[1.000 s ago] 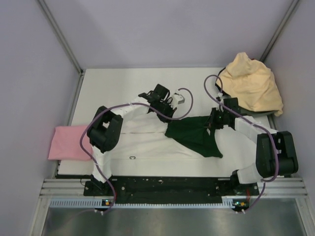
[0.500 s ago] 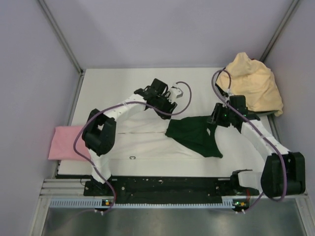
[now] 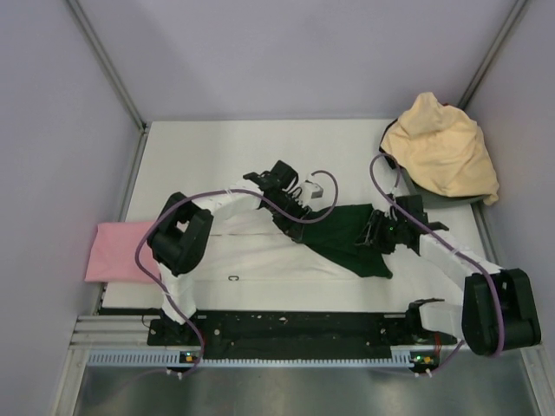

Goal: Fold and stack the t-shirts
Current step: Fold the other side of the tshirt into a rectangle, then rotate the tshirt 90 degrees, then grab the bottom of the folded rectangular tshirt with both arms

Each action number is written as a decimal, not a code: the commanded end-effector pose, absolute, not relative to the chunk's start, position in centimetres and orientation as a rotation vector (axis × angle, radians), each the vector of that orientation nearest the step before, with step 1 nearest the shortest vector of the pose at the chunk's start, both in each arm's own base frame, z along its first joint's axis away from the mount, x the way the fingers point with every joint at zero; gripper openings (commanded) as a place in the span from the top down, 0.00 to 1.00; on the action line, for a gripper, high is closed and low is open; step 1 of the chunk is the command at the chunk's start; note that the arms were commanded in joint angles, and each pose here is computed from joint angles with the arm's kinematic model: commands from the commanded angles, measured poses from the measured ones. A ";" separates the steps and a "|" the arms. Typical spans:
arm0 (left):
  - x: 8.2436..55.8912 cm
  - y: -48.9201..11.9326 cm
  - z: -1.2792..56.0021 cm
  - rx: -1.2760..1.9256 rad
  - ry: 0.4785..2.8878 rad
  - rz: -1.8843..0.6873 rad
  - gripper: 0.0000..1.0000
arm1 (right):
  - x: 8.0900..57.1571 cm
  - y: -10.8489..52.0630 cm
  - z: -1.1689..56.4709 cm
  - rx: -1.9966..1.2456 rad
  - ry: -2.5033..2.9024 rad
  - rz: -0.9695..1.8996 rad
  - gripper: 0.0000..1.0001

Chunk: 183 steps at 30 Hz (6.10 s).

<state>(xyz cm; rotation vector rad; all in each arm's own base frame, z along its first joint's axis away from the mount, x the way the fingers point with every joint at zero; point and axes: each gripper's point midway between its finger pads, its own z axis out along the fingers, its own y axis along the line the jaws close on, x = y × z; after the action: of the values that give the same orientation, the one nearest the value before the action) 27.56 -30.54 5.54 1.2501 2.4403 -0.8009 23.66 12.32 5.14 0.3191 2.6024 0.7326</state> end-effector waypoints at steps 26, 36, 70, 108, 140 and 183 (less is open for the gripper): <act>26.7 -30.0 3.9 1.290 2.496 -0.824 1.00 | 19.7 11.2 3.0 0.374 2.743 0.640 1.00; 27.3 -29.5 8.1 1.415 2.375 -0.741 0.59 | 21.5 9.0 5.6 0.351 2.722 0.450 0.68; 32.9 2.3 3.2 0.956 2.640 0.150 0.65 | 40.7 7.9 2.6 0.199 2.741 0.321 1.00; 26.6 0.5 5.4 1.072 2.665 0.085 0.54 | 42.5 5.1 7.9 0.268 2.591 0.136 0.47; 12.1 -17.9 6.0 2.109 2.033 -0.508 0.63 | 63.3 14.0 22.5 0.001 2.034 0.777 0.38; 9.9 -17.9 0.5 2.326 1.604 -0.512 0.74 | 3.8 27.5 2.5 -2.308 0.968 0.536 0.74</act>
<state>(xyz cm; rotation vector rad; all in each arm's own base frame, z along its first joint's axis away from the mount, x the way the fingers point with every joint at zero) 9.55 -19.04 1.48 2.2930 1.5130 -0.5860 5.15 25.50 2.34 -2.3257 1.0549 0.4623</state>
